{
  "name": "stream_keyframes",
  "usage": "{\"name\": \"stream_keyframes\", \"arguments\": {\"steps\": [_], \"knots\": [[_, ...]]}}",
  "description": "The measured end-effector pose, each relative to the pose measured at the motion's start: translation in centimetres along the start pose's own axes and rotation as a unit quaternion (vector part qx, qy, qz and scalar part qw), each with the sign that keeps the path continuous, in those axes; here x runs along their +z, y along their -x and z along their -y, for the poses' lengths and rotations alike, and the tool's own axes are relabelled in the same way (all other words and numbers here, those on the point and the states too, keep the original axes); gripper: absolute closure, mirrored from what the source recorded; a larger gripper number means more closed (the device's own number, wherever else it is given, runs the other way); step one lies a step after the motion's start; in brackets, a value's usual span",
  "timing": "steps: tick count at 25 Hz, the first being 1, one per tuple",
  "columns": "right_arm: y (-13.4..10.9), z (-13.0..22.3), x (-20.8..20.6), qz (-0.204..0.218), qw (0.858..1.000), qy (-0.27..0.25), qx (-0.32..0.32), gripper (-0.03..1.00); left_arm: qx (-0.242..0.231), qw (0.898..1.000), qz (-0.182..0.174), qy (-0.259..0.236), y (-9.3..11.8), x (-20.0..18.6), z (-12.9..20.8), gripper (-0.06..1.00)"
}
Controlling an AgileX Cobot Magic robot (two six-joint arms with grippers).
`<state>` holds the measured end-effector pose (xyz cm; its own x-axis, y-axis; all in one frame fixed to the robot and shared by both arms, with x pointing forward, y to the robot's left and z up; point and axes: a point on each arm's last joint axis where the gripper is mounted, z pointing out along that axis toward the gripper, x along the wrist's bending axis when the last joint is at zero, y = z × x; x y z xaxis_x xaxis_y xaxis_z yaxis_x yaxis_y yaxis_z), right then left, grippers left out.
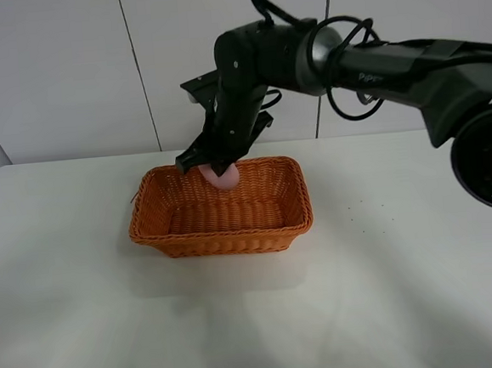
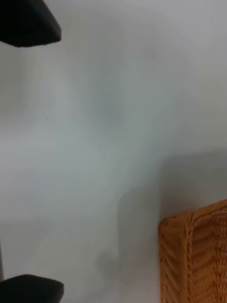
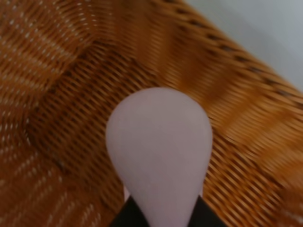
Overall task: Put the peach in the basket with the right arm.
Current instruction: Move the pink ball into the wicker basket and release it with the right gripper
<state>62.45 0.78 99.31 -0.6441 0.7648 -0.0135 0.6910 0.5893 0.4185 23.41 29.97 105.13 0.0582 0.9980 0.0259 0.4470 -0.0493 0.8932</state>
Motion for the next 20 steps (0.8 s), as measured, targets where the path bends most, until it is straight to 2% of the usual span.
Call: {"name": "stream_keyframes", "arguments": {"steps": [3,5,7,11,12,16,20], "knots": [[-0.2,0.6,3.1,-0.003,1.0,-0.017,0.001,0.96,0.0,1.0,0.0,0.0,0.0,0.0,0.0,-0.04],[-0.2,1.0,4.5,-0.004,1.0,-0.028,0.001,0.92,0.0,1.0,0.0,0.0,0.0,0.0,0.0,-0.04],[-0.2,1.2,5.2,-0.005,0.999,-0.034,0.002,0.79,0.0,1.0,0.0,0.0,0.0,0.0,0.0,-0.04],[-0.4,1.2,5.1,-0.013,0.999,-0.034,0.007,0.41,0.0,1.0,0.0,0.0,0.0,0.0,0.0,-0.04],[-0.4,1.3,5.1,-0.014,0.999,-0.039,0.007,0.36,0.0,1.0,0.0,0.0,0.0,0.0,0.0,-0.04],[-0.4,1.6,4.7,-0.016,0.998,-0.059,0.007,0.29,0.0,1.0,0.0,0.0,0.0,0.0,0.0,-0.04],[-0.3,0.8,2.0,-0.016,0.999,-0.039,0.008,0.27,0.0,1.0,0.0,0.0,0.0,0.0,0.0,-0.04]]}}
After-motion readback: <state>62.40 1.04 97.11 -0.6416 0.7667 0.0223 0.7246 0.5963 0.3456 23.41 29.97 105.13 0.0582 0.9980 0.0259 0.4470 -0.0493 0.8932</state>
